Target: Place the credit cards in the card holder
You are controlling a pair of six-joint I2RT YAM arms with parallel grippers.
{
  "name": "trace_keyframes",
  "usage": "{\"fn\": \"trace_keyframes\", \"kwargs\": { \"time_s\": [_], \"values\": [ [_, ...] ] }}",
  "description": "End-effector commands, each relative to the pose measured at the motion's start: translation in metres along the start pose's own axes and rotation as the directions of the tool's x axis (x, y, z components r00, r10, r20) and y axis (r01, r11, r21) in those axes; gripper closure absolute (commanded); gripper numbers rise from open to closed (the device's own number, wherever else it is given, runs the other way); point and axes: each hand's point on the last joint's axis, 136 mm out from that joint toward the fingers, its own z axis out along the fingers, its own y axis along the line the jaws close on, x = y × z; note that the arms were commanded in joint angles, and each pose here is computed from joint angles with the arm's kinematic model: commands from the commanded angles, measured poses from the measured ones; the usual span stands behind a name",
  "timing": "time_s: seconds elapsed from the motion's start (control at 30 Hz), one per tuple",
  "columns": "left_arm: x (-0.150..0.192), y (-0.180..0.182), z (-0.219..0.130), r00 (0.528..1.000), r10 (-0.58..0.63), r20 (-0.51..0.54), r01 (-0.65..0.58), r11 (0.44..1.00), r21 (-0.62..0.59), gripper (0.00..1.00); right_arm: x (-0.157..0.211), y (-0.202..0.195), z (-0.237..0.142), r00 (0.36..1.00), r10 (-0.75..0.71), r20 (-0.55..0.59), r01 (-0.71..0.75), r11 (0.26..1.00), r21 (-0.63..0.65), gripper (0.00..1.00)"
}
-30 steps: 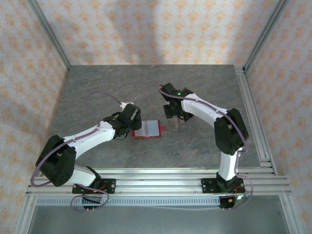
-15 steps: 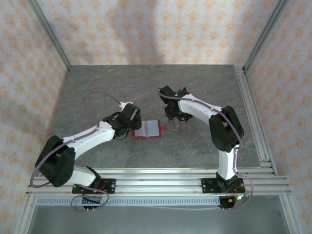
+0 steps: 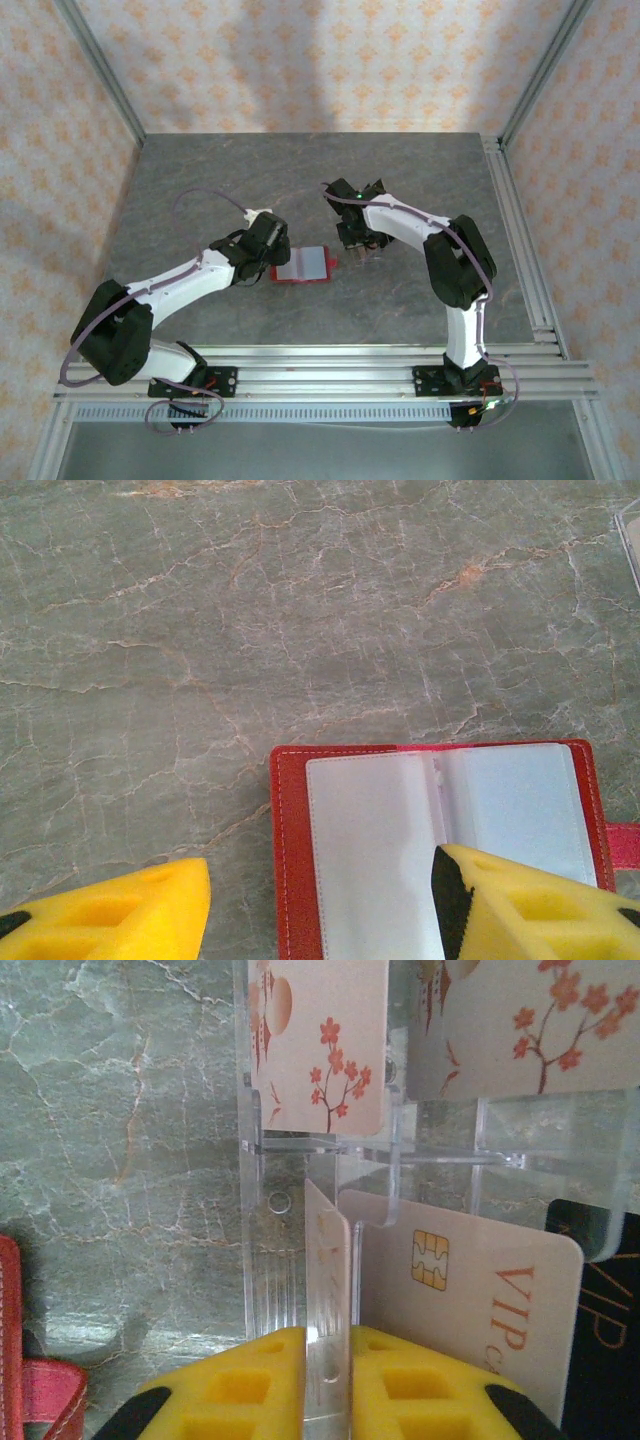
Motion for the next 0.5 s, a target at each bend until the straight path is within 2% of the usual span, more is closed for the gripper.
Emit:
{"fn": "trace_keyframes", "kwargs": {
  "time_s": [0.0,0.47],
  "values": [
    [0.0,0.002,-0.002,1.0,-0.011,0.008,0.011,1.0,-0.006,0.39,0.009,-0.002,0.008,0.999,-0.007,-0.042,0.007,1.0,0.011,0.84],
    [0.001,0.0,0.002,1.0,-0.015,0.0,0.015,1.0,-0.003,0.39,-0.002,-0.008,-0.01,1.0,0.0,0.004,0.0,1.0,0.016,0.85]
  ]
}}
